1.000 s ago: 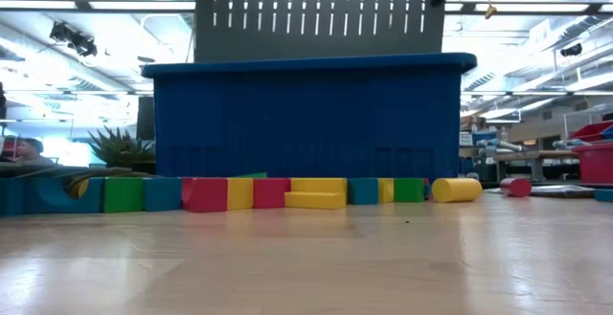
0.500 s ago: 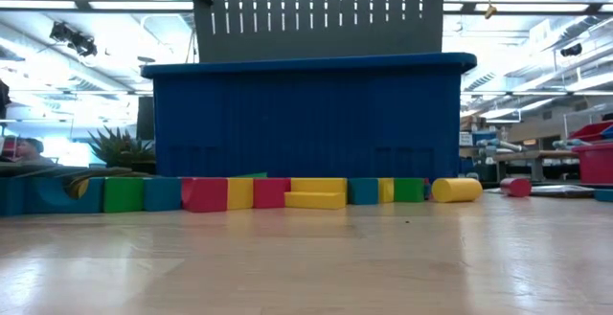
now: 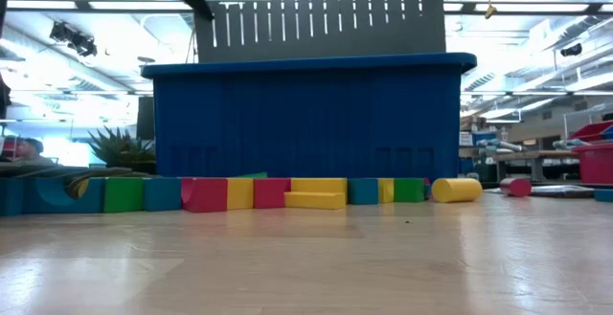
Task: Sort blocks
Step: Assemble the blue bin using gray bin divider
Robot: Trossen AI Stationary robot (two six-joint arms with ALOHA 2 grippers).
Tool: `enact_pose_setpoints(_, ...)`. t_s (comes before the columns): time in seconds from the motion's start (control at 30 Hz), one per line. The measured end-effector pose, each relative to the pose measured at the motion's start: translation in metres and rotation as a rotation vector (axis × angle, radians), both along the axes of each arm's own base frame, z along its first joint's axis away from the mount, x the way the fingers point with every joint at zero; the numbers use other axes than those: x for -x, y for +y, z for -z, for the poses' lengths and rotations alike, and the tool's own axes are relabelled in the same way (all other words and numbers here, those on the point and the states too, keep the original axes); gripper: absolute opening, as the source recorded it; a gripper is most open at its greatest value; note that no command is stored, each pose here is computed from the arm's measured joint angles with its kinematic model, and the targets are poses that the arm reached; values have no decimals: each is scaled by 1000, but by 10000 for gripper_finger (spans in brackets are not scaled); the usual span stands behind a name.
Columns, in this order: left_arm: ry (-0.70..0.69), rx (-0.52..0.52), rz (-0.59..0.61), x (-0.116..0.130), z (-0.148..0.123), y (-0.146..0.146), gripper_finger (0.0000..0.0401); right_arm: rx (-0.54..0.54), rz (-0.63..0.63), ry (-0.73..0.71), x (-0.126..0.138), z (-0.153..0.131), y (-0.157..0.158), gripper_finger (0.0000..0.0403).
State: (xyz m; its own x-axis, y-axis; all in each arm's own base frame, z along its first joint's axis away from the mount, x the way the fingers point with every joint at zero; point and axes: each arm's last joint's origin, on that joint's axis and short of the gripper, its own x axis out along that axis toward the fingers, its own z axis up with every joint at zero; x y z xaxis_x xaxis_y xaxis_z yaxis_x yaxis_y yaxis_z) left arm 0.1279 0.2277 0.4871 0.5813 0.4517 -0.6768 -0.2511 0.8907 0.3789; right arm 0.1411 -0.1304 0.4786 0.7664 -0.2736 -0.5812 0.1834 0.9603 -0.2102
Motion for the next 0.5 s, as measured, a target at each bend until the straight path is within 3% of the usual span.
enact_pose_setpoints(0.5, -3, 1, -74, 3, 0, 4, 10, 14, -39, -24, -7, -2, 4, 0)
